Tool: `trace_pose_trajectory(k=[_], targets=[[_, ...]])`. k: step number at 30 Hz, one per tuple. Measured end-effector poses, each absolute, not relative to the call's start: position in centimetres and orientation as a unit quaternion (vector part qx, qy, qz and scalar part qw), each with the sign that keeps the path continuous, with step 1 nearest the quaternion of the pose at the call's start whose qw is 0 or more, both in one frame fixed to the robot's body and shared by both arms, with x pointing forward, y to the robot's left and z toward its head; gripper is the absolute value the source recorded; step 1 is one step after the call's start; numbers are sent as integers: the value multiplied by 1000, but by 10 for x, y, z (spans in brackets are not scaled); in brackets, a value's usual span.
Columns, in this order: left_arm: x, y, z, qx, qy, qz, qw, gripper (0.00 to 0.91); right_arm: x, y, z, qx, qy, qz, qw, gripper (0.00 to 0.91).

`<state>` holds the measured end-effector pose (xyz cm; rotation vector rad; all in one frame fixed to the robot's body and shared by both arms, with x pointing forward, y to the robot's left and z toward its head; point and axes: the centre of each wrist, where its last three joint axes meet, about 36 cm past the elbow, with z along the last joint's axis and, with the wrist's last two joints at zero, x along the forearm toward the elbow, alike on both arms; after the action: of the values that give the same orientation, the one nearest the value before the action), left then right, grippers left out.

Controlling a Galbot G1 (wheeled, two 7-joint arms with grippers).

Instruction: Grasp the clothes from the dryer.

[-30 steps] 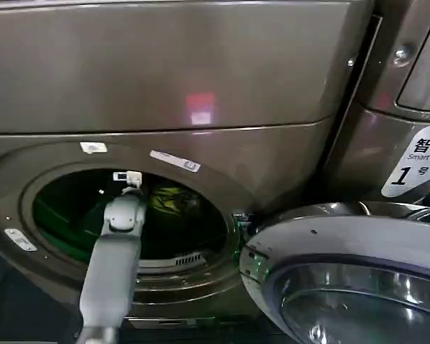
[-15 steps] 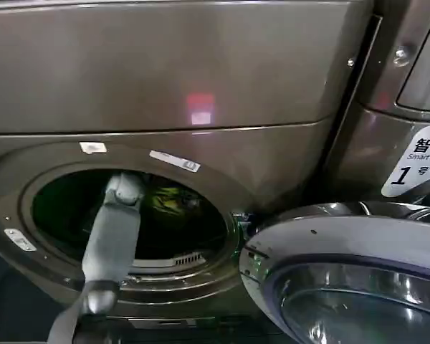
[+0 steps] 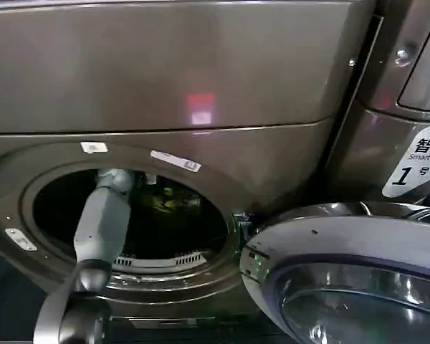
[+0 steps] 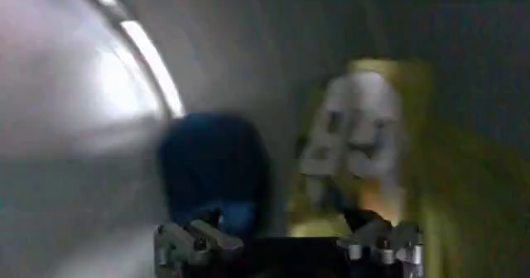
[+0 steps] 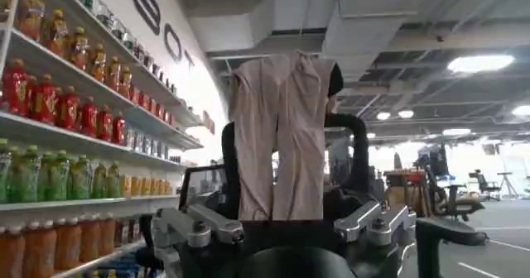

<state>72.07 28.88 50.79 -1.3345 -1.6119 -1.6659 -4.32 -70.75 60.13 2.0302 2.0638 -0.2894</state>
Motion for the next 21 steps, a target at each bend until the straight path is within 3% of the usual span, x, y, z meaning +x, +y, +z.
trace_pose_trajectory(k=[12, 19, 20, 21], targets=[[726, 295, 509, -483, -571, -609, 265, 907, -42, -706, 597, 691, 706, -101, 114, 907], [731, 293, 496, -483, -586, -595, 265, 907, -44, -706, 597, 691, 706, -103, 113, 907], [731, 294, 493, -484, -586, -592, 266, 364, -44, -706, 597, 691, 706, -104, 113, 907], [731, 293, 491, -486, -588, -590, 266, 125, -44, -706, 596, 691, 706, -104, 112, 907]])
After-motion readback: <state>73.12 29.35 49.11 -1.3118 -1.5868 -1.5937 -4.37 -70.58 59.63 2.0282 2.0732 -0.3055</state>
